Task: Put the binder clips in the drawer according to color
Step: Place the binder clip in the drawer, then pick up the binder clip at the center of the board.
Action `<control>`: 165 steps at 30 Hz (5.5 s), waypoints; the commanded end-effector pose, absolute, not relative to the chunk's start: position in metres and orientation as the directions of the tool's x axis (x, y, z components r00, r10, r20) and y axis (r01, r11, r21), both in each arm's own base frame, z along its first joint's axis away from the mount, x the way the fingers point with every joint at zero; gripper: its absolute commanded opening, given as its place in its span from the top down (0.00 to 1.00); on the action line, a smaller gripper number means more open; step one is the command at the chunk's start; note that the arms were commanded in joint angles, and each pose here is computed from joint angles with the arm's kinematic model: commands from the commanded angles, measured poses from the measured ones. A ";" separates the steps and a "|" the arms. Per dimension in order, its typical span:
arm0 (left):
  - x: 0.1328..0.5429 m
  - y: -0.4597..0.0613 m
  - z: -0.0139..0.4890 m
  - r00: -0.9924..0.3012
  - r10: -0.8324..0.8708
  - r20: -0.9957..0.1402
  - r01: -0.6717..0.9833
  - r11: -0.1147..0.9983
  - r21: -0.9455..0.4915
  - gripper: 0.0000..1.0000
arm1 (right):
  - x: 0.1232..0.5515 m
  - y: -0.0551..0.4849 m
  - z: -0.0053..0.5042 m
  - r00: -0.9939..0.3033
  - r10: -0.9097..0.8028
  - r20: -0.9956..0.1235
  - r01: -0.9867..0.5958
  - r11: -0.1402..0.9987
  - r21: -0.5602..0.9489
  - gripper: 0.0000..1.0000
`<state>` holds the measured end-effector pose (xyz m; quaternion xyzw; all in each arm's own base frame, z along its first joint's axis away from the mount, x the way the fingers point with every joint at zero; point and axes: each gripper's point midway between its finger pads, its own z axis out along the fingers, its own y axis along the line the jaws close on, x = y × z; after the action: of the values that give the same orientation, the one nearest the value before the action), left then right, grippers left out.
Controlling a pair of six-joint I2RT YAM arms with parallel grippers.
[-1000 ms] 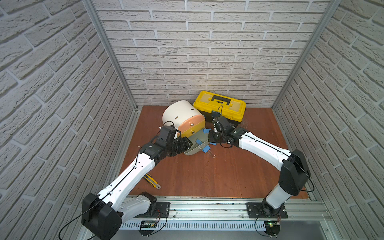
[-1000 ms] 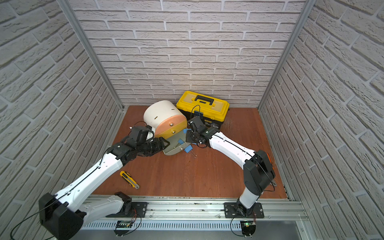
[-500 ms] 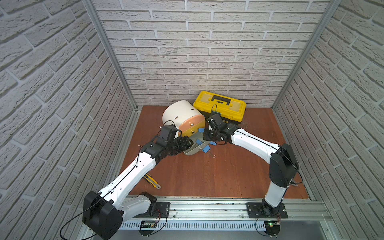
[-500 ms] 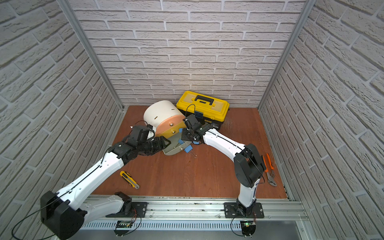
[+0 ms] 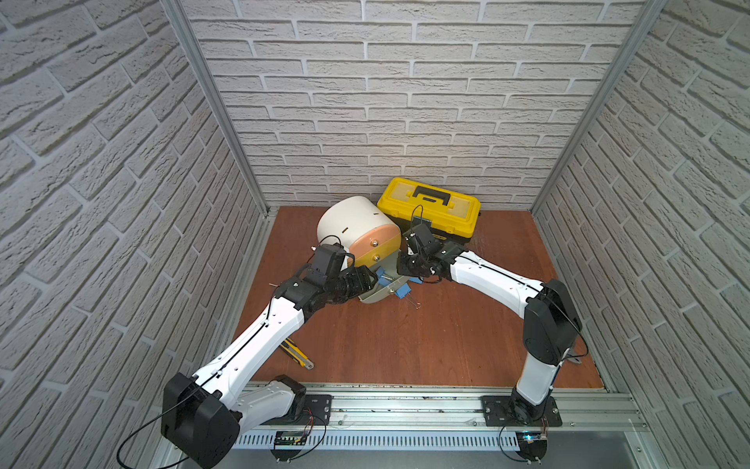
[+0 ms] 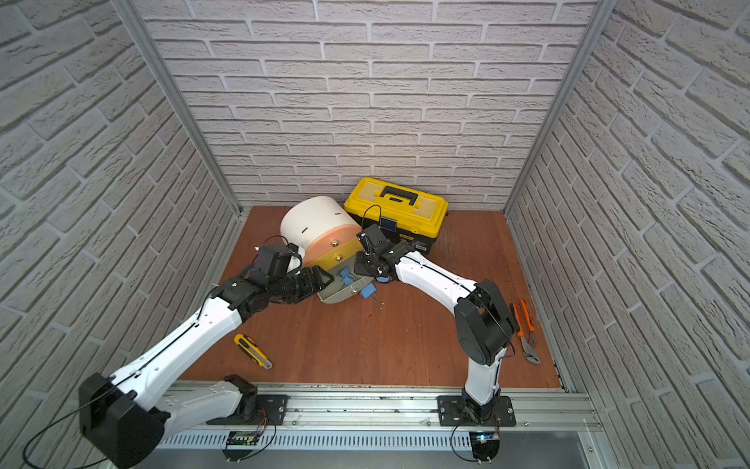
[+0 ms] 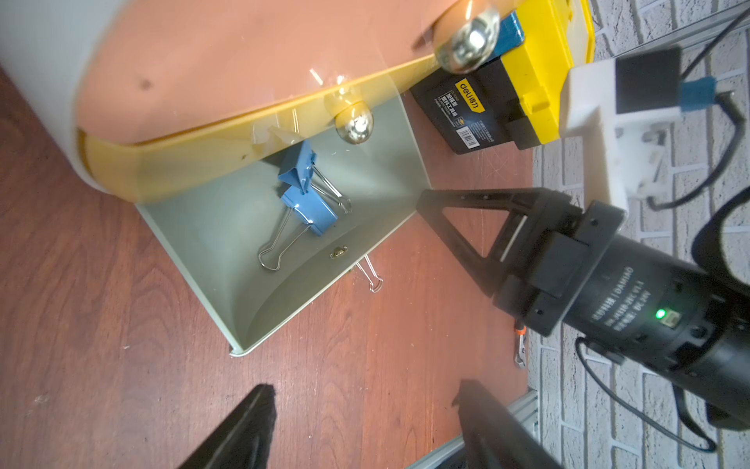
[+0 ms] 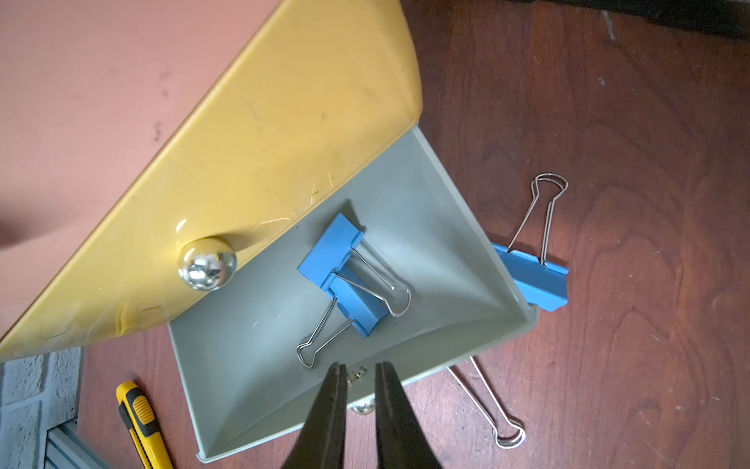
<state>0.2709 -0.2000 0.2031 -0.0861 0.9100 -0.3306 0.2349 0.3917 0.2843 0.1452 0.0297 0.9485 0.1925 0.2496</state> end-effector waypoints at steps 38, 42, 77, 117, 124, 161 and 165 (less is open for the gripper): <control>0.264 -0.189 0.227 -0.843 -0.337 -0.419 0.022 0.757 -0.653 0.25 | 0.320 0.240 0.058 -0.935 0.135 -0.328 0.021 0.944 0.329 0.91; 0.262 -0.188 0.226 -0.844 -0.337 -0.418 0.019 0.759 -0.651 0.25 | 0.319 0.240 0.048 -0.941 0.133 -0.310 0.028 0.947 0.321 0.91; 0.264 -0.188 0.225 -0.845 -0.340 -0.413 0.012 0.759 -0.650 0.25 | 0.295 0.192 0.001 -0.942 0.238 -0.237 0.180 0.954 0.240 0.93; 0.271 -0.191 0.229 -0.835 -0.342 -0.430 0.019 0.763 -0.646 0.25 | 0.283 0.174 0.055 -0.937 -0.197 -0.290 -0.217 0.975 0.040 0.32; 0.271 -0.190 0.228 -0.834 -0.347 -0.428 0.013 0.765 -0.644 0.25 | 0.292 0.173 0.046 -0.936 -0.212 -0.281 -0.226 0.974 0.019 0.30; 0.278 -0.187 0.234 -0.821 -0.364 -0.440 0.015 0.757 -0.654 0.24 | 0.329 0.178 0.117 -0.899 -0.127 -0.420 -0.168 0.984 0.062 0.64; 0.282 -0.188 0.236 -0.818 -0.371 -0.441 0.018 0.748 -0.663 0.24 | 0.340 0.188 0.141 -0.884 -0.083 -0.460 -0.155 0.981 0.119 0.64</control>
<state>0.2709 -0.1857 0.2169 -0.1006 0.9054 -0.3223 0.2574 0.3354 0.1851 0.1164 -0.0790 0.9723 0.0550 0.2128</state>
